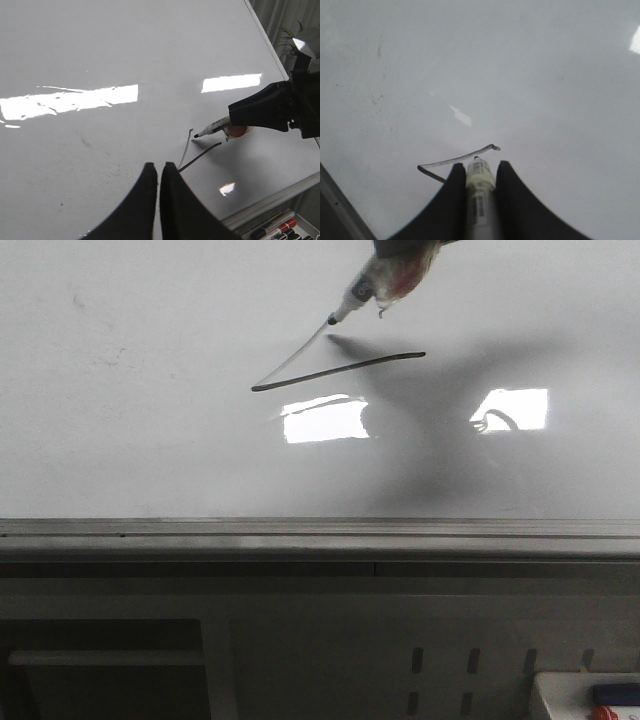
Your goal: Write number 4 on whiteboard
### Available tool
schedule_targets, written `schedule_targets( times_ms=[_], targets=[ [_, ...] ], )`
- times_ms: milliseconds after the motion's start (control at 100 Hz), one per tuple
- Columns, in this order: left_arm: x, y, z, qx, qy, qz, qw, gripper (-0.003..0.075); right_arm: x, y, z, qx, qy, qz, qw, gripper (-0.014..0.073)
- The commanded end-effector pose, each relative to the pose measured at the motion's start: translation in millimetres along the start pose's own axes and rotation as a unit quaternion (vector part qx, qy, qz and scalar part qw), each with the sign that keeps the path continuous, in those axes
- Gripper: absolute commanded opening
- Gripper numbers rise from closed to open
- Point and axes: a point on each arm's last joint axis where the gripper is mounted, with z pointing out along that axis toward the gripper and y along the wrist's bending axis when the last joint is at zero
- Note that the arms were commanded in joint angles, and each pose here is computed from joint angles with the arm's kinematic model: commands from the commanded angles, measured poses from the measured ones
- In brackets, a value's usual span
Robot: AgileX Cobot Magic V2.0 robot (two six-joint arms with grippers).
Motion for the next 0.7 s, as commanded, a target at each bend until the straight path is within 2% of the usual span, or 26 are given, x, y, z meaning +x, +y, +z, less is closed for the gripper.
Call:
schedule_targets(
  times_ms=[0,190,690],
  targets=[
    [-14.6,1.1,-0.8,-0.011,-0.044,-0.007,0.999,-0.0020,-22.6,-7.0,-6.4,0.035,-0.066,-0.012,0.997,-0.0046],
    [-14.6,1.1,-0.8,-0.011,-0.044,-0.007,0.999,-0.0020,-24.1,-9.3,-6.6,0.045,-0.074,-0.012,0.996,-0.0046],
    [-13.8,0.8,-0.7,-0.009,-0.040,-0.007,0.999,-0.0020,-14.7,-8.5,7.7,0.038,-0.046,-0.011,0.998,-0.0046]
  ],
)
